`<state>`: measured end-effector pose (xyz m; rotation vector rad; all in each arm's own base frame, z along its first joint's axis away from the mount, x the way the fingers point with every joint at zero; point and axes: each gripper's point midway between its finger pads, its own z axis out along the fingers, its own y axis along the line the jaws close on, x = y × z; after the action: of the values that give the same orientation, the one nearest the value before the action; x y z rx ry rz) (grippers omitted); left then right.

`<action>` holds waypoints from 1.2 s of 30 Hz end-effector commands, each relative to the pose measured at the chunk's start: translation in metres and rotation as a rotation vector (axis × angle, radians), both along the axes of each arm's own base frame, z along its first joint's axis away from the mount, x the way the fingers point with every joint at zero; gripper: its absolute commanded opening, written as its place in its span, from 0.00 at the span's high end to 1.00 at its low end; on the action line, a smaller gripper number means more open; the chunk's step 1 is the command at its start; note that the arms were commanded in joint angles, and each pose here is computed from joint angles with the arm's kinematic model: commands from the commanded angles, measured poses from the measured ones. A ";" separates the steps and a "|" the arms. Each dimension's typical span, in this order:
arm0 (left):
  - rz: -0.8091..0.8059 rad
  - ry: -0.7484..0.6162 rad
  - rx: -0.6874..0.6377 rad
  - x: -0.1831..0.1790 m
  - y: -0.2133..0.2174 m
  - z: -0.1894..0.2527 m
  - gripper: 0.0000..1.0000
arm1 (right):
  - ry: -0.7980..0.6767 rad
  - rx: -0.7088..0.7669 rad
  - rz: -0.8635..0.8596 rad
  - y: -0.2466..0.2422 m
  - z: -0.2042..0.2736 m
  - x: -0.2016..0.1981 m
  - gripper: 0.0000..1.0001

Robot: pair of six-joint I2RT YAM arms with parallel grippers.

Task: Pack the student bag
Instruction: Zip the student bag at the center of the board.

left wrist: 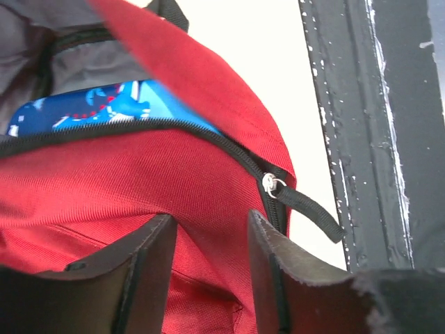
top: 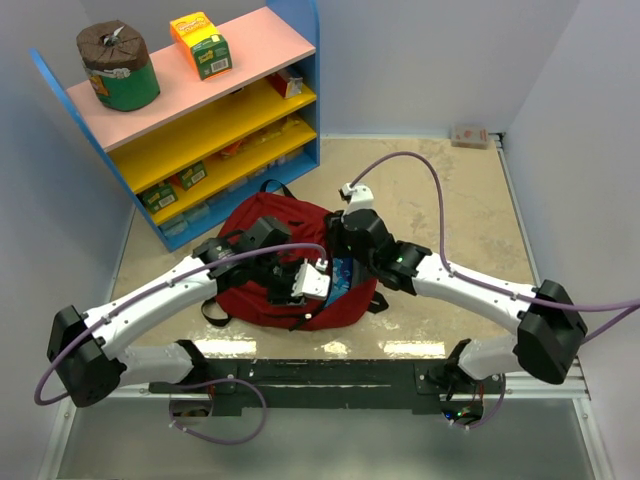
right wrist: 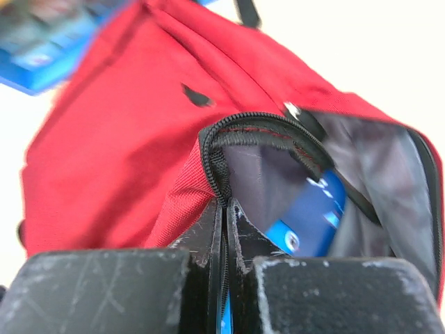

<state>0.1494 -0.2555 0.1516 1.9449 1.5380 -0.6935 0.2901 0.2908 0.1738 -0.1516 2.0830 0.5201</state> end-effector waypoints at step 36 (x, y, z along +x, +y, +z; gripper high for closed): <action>0.121 0.058 -0.187 -0.020 0.040 0.029 0.41 | -0.087 -0.085 0.711 0.036 0.065 -0.193 0.43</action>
<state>0.1384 -0.2187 0.1729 1.6901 1.6085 -0.7781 0.1311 0.2989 0.2522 -0.7256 1.9976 0.7430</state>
